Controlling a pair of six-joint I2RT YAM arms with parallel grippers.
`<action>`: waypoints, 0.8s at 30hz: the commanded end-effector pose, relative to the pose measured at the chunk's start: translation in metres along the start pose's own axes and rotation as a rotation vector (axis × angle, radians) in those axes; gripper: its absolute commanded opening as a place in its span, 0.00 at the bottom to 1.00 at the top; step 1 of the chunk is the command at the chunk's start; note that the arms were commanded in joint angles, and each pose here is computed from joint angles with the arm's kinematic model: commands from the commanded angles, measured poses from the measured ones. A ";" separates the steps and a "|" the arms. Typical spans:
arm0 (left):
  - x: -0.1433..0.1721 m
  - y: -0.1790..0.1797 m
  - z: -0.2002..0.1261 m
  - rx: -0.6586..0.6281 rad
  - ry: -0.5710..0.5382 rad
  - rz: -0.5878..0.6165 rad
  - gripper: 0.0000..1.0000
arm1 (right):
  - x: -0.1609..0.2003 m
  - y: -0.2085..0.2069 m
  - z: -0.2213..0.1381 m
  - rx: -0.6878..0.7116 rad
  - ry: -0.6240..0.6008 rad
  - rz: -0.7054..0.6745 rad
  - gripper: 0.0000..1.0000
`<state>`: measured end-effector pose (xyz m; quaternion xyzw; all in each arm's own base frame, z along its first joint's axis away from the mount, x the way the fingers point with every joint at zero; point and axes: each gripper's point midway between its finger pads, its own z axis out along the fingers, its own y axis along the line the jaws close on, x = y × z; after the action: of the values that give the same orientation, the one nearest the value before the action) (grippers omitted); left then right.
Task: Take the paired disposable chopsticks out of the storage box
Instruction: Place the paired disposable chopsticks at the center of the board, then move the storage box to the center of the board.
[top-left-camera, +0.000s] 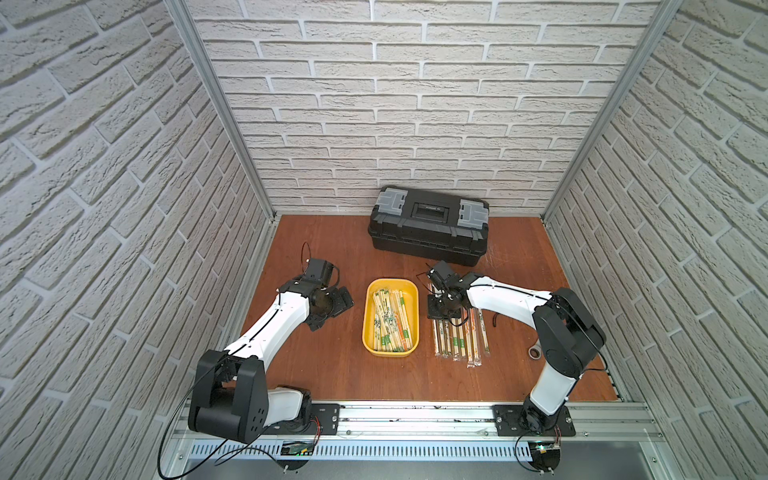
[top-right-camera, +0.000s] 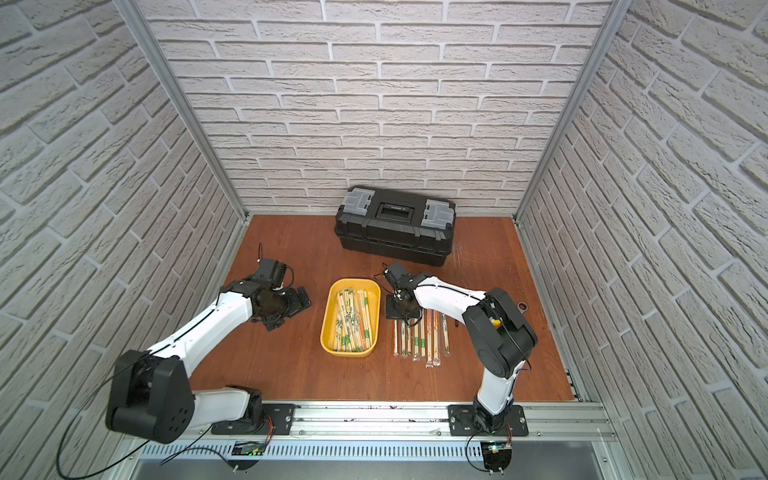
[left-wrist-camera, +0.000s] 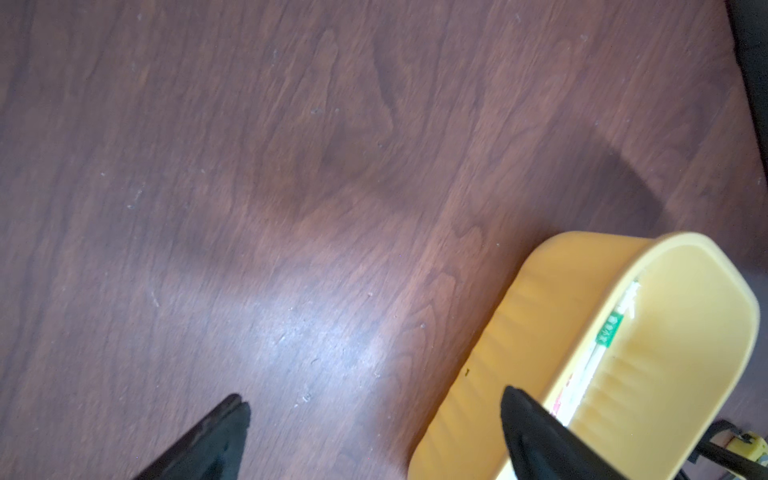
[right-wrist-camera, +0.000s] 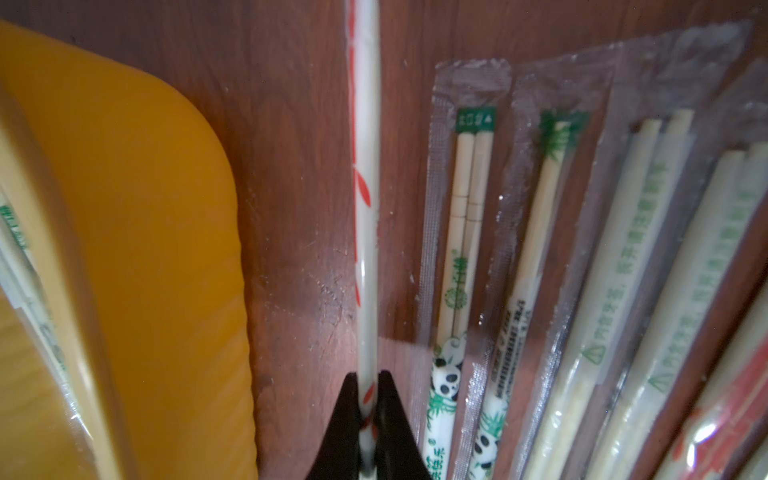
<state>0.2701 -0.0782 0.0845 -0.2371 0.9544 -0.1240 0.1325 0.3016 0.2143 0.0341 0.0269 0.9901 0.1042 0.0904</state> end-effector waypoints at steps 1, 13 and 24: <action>-0.004 -0.003 -0.004 -0.001 -0.019 0.002 0.98 | -0.001 -0.003 0.004 0.026 -0.013 -0.009 0.14; -0.002 0.000 -0.005 -0.009 -0.015 0.011 0.98 | 0.002 -0.002 -0.012 0.005 -0.033 0.003 0.25; -0.001 0.004 -0.003 -0.032 -0.010 0.012 0.98 | 0.012 0.034 -0.022 -0.035 -0.010 -0.067 0.26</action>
<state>0.2687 -0.0757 0.0836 -0.2383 0.9552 -0.1157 0.1322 0.2887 0.2286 0.0510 0.0006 0.9892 0.1072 0.0995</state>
